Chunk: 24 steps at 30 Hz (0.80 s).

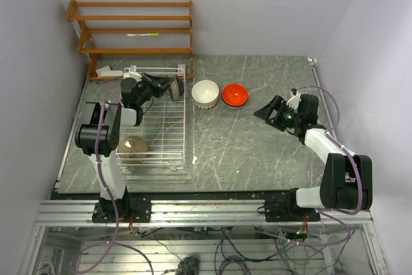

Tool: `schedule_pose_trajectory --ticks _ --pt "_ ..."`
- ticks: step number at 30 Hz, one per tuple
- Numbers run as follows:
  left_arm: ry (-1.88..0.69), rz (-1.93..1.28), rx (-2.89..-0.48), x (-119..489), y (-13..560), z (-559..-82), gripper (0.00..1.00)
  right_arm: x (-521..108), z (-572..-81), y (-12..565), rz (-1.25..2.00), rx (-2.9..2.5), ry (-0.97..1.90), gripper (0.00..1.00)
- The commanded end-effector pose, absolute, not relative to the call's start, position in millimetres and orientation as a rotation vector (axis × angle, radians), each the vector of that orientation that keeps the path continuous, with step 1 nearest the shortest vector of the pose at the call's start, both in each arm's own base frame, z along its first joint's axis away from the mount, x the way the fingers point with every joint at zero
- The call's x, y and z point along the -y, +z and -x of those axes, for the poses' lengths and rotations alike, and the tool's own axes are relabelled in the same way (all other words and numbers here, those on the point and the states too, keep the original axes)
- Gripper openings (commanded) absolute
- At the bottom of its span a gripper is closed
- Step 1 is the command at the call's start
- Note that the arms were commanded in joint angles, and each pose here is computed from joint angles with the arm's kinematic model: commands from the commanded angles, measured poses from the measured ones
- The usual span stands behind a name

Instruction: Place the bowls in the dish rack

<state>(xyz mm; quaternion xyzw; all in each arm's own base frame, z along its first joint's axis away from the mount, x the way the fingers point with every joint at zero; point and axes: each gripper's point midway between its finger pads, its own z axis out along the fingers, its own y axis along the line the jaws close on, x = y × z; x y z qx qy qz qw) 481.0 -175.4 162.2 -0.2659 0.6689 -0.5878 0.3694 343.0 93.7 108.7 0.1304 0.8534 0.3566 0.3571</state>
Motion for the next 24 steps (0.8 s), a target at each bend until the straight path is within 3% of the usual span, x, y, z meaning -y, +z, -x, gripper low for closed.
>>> schedule_pose_trajectory --ticks 1,8,11,15,24 --pt "-1.537 0.673 -1.678 179 161 -483 0.07 -92 -345 112 -0.322 -2.182 0.922 0.84" --pt "-1.443 0.747 -1.792 170 122 -468 0.07 -93 -344 109 -0.324 -2.187 0.933 0.84" --pt "-1.389 0.787 -1.844 159 103 -458 0.17 -94 -343 107 -0.325 -2.187 0.937 0.84" --pt "-1.348 0.834 -1.877 146 82 -446 0.15 -94 -342 106 -0.324 -2.190 0.937 0.84" --pt "-1.309 0.872 -1.912 128 61 -425 0.21 -91 -342 105 -0.328 -2.197 0.918 0.84"
